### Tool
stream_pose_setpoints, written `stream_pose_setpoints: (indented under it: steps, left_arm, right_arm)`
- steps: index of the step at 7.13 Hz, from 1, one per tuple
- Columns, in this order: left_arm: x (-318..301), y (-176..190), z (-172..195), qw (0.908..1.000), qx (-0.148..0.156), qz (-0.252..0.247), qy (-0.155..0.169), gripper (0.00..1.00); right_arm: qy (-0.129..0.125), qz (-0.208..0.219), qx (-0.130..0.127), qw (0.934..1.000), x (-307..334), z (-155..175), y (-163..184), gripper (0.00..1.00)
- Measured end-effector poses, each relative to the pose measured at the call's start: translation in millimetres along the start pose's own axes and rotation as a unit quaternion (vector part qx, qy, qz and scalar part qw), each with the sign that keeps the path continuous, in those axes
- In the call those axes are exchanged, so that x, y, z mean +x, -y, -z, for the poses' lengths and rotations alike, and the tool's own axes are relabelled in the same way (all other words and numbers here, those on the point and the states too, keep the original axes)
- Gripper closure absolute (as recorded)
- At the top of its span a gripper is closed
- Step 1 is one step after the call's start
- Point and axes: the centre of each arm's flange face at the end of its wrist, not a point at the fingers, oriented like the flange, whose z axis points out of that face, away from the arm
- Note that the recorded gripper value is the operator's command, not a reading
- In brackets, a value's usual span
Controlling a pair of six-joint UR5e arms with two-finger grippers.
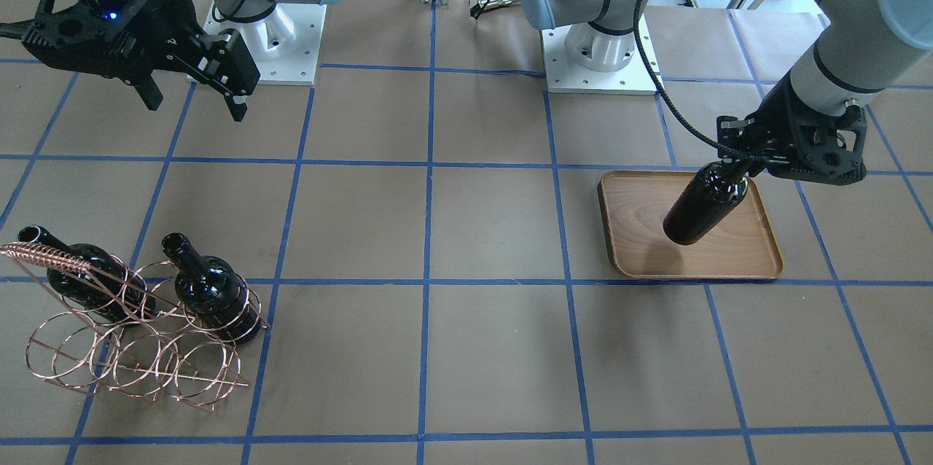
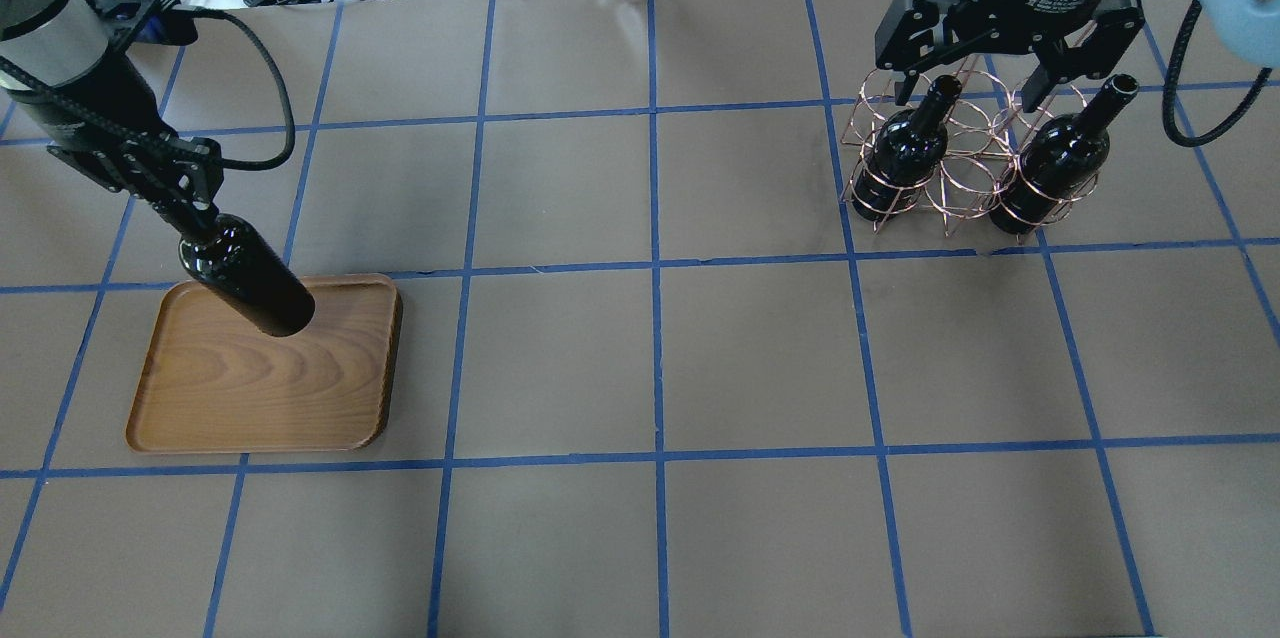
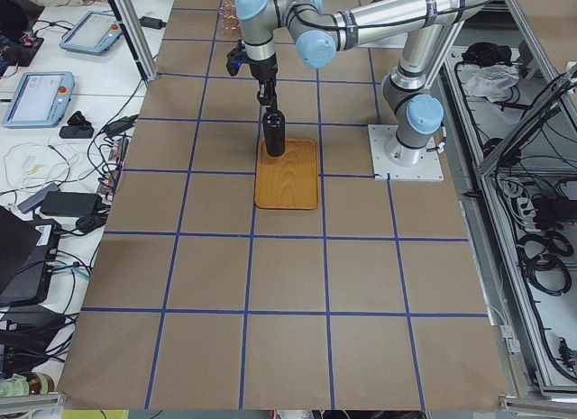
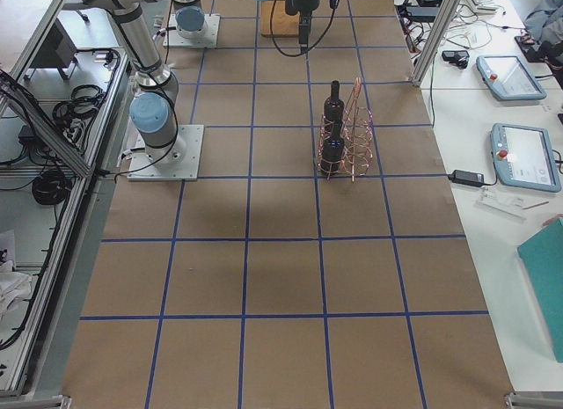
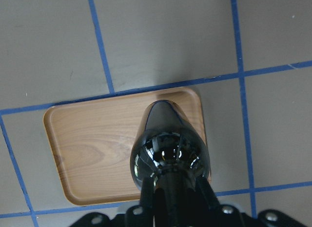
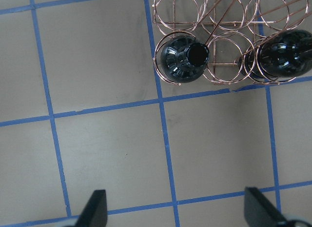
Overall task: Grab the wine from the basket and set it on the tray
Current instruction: 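Lift the bottle with the left gripper and carry it over the tray, then lay the bottle down on the tray and open the left gripper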
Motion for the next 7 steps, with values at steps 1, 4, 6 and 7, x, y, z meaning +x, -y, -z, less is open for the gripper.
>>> stream_pose_setpoints:
  steps: [1, 4, 6, 7]
  left_arm:
    - [-19, -7, -14, 0.9999, -0.010, 0.000, -0.009, 1.00]
    - [-43, -11, -36, 0.9994, -0.027, -0.002, -0.023, 1.00]
    - [-47, -9, -42, 0.9992, -0.030, 0.000, -0.025, 0.65]
    - [-48, -7, -44, 0.9992, -0.031, 0.000, -0.026, 0.16]
  right_arm:
    - [0.000, 0.000, 0.000, 1.0000, 0, 0, 0, 0.00]
    - [0.000, 0.000, 0.000, 1.0000, 0, 0, 0, 0.00]
    - [-0.002, 0.004, 0.001, 1.0000, 1, 0, 0, 0.00]
    - [-0.003, 0.010, 0.003, 0.9999, 1, 2, -1, 0.00]
